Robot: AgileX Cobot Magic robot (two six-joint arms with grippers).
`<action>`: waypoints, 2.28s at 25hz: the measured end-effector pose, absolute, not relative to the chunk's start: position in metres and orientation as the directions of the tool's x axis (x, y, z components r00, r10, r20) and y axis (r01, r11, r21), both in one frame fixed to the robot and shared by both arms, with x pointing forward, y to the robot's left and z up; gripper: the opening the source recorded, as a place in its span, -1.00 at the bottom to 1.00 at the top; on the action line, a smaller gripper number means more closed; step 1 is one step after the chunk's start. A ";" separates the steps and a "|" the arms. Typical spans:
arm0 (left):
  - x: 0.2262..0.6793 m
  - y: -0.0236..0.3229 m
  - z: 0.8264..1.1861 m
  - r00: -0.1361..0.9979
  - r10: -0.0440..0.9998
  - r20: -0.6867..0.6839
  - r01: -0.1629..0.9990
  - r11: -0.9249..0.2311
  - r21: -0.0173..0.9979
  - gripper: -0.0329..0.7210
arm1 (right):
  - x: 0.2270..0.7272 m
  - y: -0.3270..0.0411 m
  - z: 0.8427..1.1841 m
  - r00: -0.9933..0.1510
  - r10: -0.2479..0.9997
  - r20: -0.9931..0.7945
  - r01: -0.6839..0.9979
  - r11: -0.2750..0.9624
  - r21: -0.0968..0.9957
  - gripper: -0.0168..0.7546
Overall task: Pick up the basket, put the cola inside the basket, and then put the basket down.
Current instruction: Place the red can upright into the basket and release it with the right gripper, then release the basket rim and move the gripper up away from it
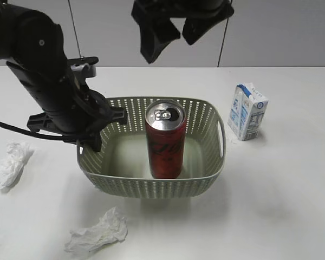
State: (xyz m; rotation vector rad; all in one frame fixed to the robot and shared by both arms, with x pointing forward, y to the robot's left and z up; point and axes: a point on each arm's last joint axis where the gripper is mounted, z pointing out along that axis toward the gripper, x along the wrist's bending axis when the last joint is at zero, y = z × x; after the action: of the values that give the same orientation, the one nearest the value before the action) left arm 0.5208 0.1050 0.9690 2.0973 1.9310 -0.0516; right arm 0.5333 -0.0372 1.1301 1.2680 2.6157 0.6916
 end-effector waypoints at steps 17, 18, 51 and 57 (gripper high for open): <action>0.521 0.103 0.970 0.087 0.967 -0.239 0.984 -0.045 0.175 -0.91 | 0.583 -0.249 1.107 -0.136 0.991 -0.007 0.925 0.129 0.358 0.58; 0.522 0.102 0.972 0.088 0.966 -0.242 0.982 -0.044 0.181 -0.91 | 0.577 -0.257 1.105 -0.118 0.993 -0.009 0.932 0.114 0.345 0.58; 0.589 0.058 0.936 0.103 0.966 -0.235 0.987 -0.070 0.147 0.54 | 0.259 -0.297 1.065 -0.091 0.996 0.000 0.550 0.051 0.833 0.58; 0.605 0.070 0.963 0.136 0.955 -0.263 0.979 -0.089 0.182 0.70 | 0.249 -0.298 1.042 -0.092 0.996 -0.001 0.480 0.045 0.876 0.58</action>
State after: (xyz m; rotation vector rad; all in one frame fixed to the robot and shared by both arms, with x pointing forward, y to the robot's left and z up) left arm 0.6053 0.0695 0.9634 2.1082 1.8777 -0.1099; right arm 0.2491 -0.2983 1.0423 1.5069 1.6536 0.9770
